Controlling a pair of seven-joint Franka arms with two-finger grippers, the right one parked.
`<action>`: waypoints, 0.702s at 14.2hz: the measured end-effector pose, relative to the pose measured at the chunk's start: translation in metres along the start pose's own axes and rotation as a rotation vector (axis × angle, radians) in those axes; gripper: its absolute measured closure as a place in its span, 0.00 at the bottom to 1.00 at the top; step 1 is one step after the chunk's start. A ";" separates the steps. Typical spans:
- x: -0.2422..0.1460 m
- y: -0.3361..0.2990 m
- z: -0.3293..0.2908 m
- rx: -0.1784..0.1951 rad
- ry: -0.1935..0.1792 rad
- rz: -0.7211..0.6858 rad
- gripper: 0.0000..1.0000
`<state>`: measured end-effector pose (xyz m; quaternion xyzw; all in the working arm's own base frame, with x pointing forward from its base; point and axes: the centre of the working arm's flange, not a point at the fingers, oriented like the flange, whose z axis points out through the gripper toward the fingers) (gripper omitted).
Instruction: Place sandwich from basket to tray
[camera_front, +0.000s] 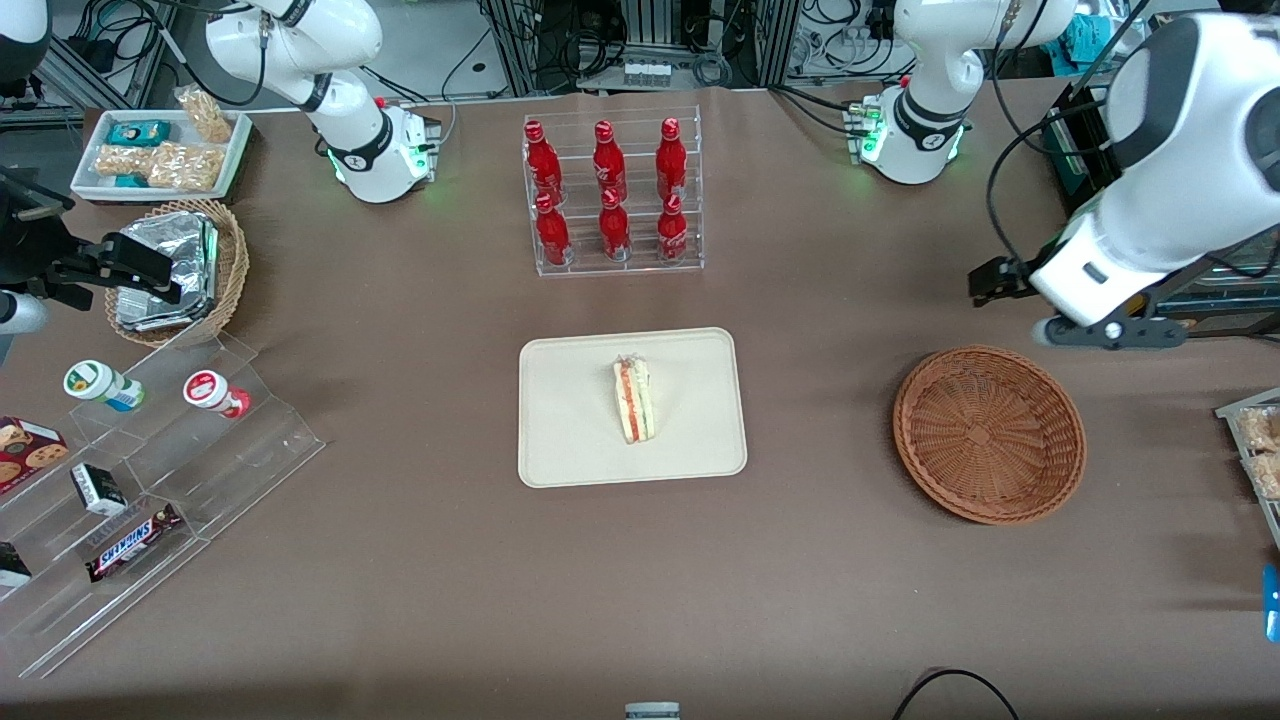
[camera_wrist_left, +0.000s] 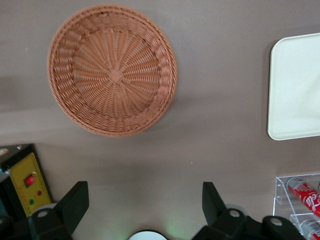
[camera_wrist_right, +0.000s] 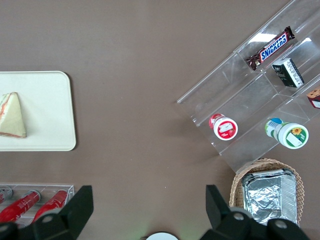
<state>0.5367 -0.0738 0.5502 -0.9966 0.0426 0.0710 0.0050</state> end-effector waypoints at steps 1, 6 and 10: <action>-0.002 -0.006 -0.008 -0.001 0.017 0.002 0.00; -0.003 -0.041 -0.050 -0.011 0.105 -0.047 0.00; -0.003 -0.049 -0.053 -0.012 0.109 -0.059 0.00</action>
